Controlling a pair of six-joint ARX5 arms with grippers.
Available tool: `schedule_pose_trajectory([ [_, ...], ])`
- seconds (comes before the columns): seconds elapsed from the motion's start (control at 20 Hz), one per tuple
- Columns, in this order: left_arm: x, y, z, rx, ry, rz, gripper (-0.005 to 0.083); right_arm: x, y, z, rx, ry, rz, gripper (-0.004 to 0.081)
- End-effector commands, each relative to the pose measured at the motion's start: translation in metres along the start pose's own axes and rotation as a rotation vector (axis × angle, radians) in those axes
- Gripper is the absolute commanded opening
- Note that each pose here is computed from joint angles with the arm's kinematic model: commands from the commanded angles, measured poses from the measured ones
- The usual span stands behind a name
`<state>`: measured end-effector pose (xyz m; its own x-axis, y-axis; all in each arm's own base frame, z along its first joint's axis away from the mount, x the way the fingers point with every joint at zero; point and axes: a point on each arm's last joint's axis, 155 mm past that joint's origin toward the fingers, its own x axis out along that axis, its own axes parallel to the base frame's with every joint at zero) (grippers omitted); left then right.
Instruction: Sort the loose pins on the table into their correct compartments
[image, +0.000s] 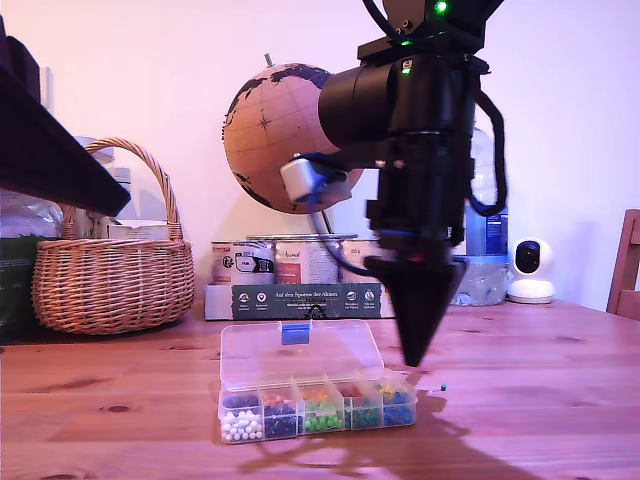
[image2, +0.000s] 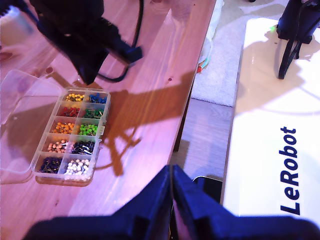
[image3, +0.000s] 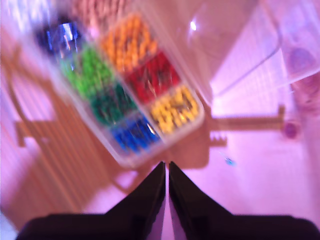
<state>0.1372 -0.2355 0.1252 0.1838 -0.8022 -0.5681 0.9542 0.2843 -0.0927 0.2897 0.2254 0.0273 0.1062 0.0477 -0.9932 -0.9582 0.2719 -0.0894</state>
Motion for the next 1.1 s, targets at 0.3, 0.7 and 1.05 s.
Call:
schedule_pose_trajectory([
  [0.3, 0.000, 0.001, 0.000, -0.011, 0.002, 0.004, -0.0024, 0.002, -0.019, -0.018, -0.360, 0.013, -0.008, -0.0013],
  [0.7, 0.000, 0.005, -0.004, -0.016, 0.019, 0.025, -0.0024, 0.002, -0.033, -0.031, -0.548, -0.005, 0.004, -0.0012],
  [1.05, 0.000, 0.009, -0.005, -0.016, 0.025, 0.047, -0.0024, 0.001, -0.041, -0.016, -0.552, -0.062, -0.037, 0.0107],
])
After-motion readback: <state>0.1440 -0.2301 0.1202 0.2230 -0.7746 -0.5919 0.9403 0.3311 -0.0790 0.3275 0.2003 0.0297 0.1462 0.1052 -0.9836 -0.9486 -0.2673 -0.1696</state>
